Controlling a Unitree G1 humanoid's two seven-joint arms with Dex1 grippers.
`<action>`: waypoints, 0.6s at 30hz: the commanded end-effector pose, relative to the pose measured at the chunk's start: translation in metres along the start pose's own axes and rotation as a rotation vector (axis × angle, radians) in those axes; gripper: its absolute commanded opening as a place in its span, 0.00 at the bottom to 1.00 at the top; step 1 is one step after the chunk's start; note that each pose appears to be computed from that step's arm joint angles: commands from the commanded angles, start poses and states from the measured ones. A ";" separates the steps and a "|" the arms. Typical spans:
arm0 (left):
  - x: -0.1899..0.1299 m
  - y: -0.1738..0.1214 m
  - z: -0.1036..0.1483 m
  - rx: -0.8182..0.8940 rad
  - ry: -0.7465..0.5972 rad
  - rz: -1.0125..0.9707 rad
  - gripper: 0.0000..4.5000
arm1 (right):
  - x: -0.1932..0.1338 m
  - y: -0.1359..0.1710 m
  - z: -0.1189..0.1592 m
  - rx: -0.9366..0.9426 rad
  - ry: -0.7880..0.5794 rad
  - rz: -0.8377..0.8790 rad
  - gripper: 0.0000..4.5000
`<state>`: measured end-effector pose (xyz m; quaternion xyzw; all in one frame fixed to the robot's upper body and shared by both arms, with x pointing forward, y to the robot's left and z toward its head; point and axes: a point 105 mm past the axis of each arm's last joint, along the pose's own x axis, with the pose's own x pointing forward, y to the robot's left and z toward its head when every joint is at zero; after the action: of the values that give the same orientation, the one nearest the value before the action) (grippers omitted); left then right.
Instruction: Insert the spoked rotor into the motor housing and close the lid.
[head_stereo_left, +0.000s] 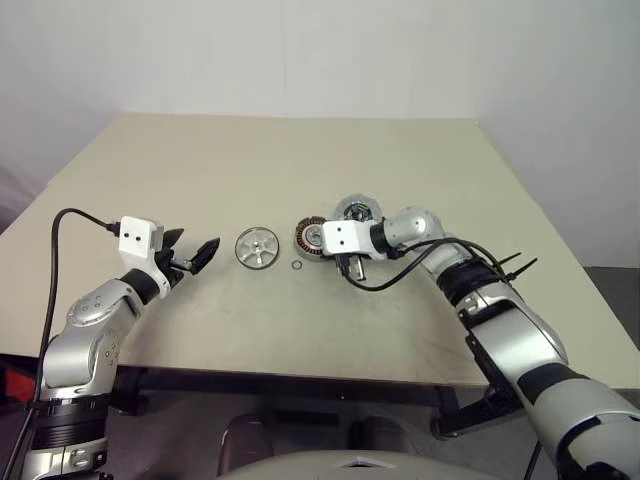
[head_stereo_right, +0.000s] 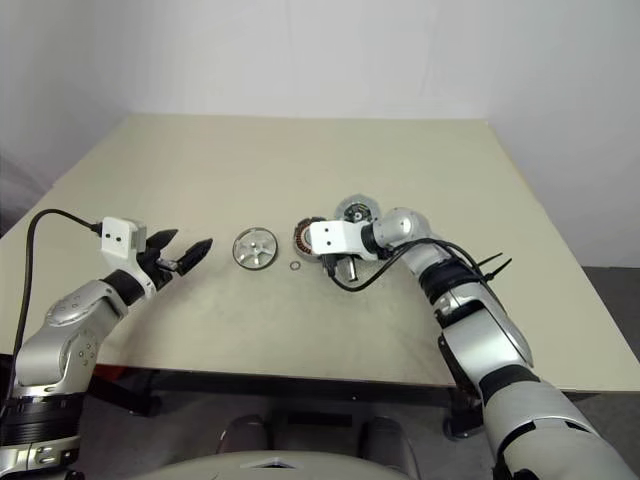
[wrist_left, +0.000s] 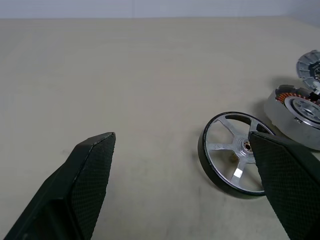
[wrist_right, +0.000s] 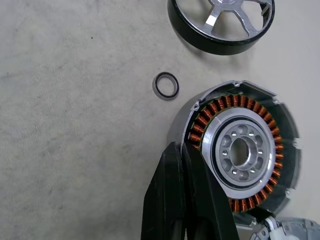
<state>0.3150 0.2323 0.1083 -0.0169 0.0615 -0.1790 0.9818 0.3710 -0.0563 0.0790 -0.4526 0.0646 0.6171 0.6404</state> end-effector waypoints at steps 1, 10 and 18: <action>-0.001 -0.002 0.014 0.038 -0.054 0.000 1.00 | -0.010 -0.012 -0.003 -0.032 0.037 -0.034 0.00; 0.000 -0.001 0.014 0.039 -0.061 0.006 1.00 | -0.040 -0.033 -0.015 -0.082 0.123 -0.084 0.00; 0.001 -0.001 0.014 0.041 -0.061 0.004 1.00 | -0.047 -0.034 -0.022 -0.081 0.143 -0.101 0.00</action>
<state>0.3157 0.2315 0.1094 -0.0138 0.0522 -0.1762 0.9829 0.3942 -0.0999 0.0970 -0.5169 0.0886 0.5656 0.6365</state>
